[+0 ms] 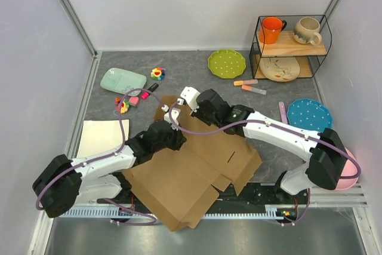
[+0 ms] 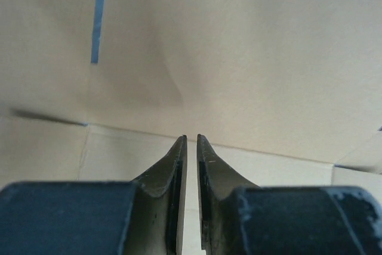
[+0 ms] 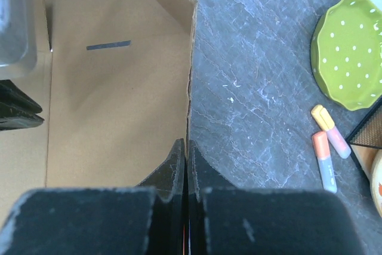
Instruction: Fold the paper box
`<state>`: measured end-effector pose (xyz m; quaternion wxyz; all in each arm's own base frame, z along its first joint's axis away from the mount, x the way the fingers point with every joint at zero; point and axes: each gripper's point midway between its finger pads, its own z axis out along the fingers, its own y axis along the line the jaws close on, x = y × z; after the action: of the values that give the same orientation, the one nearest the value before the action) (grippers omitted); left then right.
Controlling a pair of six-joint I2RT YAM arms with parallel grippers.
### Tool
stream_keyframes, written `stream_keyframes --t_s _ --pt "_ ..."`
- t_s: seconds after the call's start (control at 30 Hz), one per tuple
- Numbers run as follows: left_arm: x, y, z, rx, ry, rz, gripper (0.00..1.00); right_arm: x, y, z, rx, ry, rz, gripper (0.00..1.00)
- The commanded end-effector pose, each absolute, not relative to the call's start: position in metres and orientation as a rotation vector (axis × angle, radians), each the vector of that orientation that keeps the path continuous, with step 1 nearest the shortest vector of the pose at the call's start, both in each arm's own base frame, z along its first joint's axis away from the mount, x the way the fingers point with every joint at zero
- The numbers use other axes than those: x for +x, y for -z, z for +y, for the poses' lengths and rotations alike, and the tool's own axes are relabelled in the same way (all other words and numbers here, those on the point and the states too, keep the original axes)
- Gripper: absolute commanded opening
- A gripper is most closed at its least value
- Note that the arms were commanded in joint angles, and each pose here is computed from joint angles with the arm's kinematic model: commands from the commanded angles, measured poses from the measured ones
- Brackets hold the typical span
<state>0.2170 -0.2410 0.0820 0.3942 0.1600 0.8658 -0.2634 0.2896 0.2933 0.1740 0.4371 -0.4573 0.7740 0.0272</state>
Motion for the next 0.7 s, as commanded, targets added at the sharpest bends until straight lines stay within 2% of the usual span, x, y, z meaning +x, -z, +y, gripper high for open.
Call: stream_keyframes --t_s 0.0,0.1,0.2,0.27,0.33,0.43,0.67 --pt "0.23 -0.094 -0.234 0.235 0.623 2.071 0.18 0.293 -0.192 0.291 -1.119 0.014 1.886 0.0" --pt "0.237 -0.109 -0.213 0.138 0.558 2.004 0.23 0.29 -0.195 0.287 -1.107 0.004 1.887 0.0" --pt "0.244 -0.144 -0.183 0.013 0.454 1.943 0.42 0.286 -0.197 0.283 -1.085 -0.007 1.89 0.0" --pt "0.242 -0.15 -0.167 -0.031 0.379 1.98 0.61 0.284 -0.197 0.28 -1.076 -0.015 1.893 0.0" --pt "0.241 -0.154 -0.165 -0.067 0.382 2.006 0.69 0.282 -0.193 0.28 -1.076 -0.023 1.901 0.0" --pt "0.24 -0.127 -0.165 -0.053 0.365 2.11 0.73 0.278 -0.19 0.281 -1.076 -0.053 1.907 0.0" --pt "0.242 -0.068 -0.147 -0.067 0.277 2.34 0.7 0.27 -0.197 0.278 -1.064 -0.098 1.892 0.0"
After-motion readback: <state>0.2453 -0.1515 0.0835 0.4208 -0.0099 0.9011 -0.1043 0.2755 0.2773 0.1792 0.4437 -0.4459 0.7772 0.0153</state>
